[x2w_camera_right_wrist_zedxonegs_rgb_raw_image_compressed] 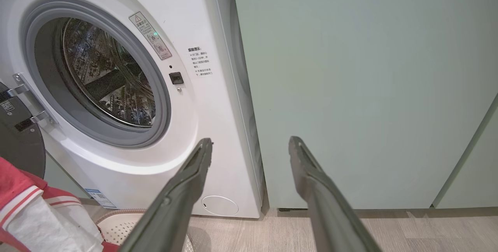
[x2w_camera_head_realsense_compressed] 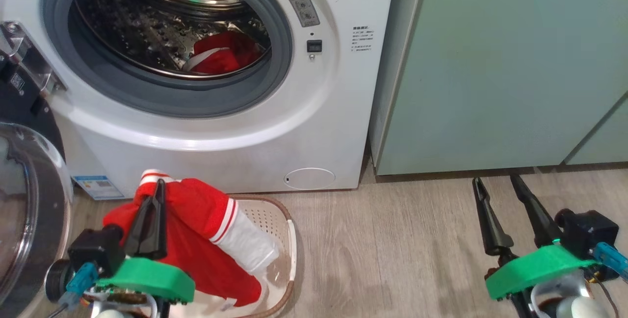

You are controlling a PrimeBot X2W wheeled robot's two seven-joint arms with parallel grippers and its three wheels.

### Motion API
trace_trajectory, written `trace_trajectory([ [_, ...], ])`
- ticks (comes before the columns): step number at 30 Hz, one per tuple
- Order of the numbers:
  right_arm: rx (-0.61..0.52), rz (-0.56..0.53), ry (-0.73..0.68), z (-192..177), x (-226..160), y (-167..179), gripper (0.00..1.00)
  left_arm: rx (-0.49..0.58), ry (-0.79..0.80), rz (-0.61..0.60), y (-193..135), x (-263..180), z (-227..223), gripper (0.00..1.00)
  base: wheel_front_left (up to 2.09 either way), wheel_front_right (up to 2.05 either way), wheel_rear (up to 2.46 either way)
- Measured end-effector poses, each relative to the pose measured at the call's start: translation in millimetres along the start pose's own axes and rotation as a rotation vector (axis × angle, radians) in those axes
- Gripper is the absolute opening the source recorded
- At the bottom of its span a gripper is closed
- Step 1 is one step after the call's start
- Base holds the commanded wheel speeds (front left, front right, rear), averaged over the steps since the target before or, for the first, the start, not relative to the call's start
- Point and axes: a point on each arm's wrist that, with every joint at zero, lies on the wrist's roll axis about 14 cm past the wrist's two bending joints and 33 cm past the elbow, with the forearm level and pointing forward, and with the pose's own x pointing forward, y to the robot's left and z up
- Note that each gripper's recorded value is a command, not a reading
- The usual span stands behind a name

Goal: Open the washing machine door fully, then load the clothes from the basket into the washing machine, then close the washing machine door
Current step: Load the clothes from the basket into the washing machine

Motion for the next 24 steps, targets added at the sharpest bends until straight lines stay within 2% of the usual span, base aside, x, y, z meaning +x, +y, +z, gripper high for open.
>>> trace_trajectory([
  [24, 0.001, 0.003, 0.019, -4.9, 3.3, 1.1, 1.00, -0.005, 0.031, 0.006, 2.6, 7.2, -9.1, 0.00, 0.00, 0.00, 0.00],
])
